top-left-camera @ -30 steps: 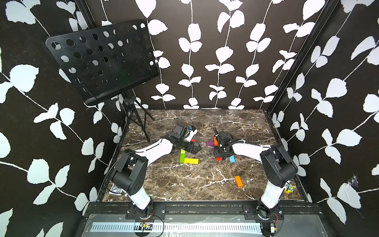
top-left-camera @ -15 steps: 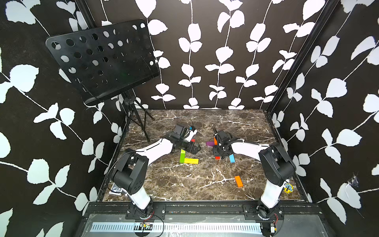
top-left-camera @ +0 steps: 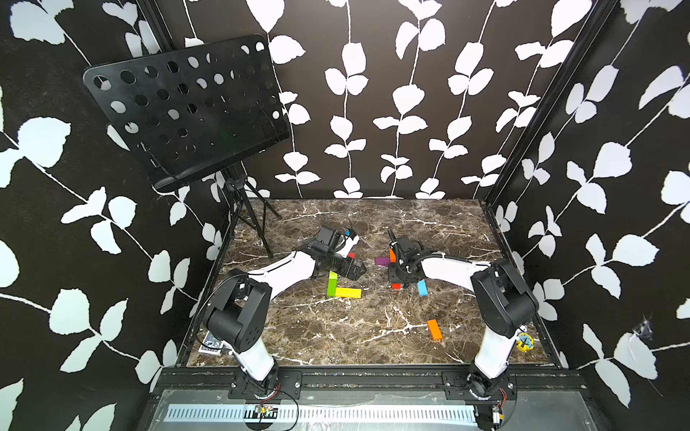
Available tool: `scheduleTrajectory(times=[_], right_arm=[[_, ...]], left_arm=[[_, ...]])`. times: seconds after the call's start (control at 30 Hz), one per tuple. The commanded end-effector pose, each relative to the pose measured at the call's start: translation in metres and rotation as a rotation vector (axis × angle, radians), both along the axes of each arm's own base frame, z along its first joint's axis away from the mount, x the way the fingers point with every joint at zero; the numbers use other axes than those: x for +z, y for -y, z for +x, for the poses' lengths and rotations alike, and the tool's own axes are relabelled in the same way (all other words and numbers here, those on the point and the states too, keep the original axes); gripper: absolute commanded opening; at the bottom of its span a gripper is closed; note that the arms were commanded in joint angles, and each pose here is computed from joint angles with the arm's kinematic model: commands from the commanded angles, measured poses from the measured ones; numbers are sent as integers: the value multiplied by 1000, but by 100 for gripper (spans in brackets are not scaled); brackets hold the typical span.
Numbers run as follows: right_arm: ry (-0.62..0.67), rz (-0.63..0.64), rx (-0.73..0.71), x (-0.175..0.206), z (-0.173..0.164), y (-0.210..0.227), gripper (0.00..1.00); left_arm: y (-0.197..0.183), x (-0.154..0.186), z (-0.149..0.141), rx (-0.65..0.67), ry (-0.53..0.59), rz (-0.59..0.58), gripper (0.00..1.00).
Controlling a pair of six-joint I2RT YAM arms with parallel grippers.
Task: Assemble the letter t with building blocks
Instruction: Assemble the building block at the center of the board.
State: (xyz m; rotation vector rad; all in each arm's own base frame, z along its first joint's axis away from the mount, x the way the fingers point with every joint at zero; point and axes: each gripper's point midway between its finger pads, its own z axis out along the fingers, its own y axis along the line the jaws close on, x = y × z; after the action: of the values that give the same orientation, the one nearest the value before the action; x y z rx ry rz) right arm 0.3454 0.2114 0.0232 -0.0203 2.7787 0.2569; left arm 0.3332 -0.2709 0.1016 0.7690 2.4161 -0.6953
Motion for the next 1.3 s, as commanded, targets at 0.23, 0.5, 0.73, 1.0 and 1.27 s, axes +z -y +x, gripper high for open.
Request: scheduleTrajectory(times=[0.23, 0.5, 0.73, 1.0, 1.27], right_arm=[[0, -16, -5, -5, 7, 2, 33], [6, -19, -4, -3, 10, 2, 33], [5, -20, -9, -4, 10, 5, 34], [3, -15, -10, -6, 11, 3, 34], [6, -10, -9, -5, 12, 2, 35]], left_arm=[[3, 8, 4, -10, 8, -20, 99], [4, 10, 5, -13, 10, -25, 99], [6, 10, 6, -15, 5, -31, 99], [6, 8, 5, -17, -5, -31, 99], [6, 9, 5, -20, -1, -30, 99]])
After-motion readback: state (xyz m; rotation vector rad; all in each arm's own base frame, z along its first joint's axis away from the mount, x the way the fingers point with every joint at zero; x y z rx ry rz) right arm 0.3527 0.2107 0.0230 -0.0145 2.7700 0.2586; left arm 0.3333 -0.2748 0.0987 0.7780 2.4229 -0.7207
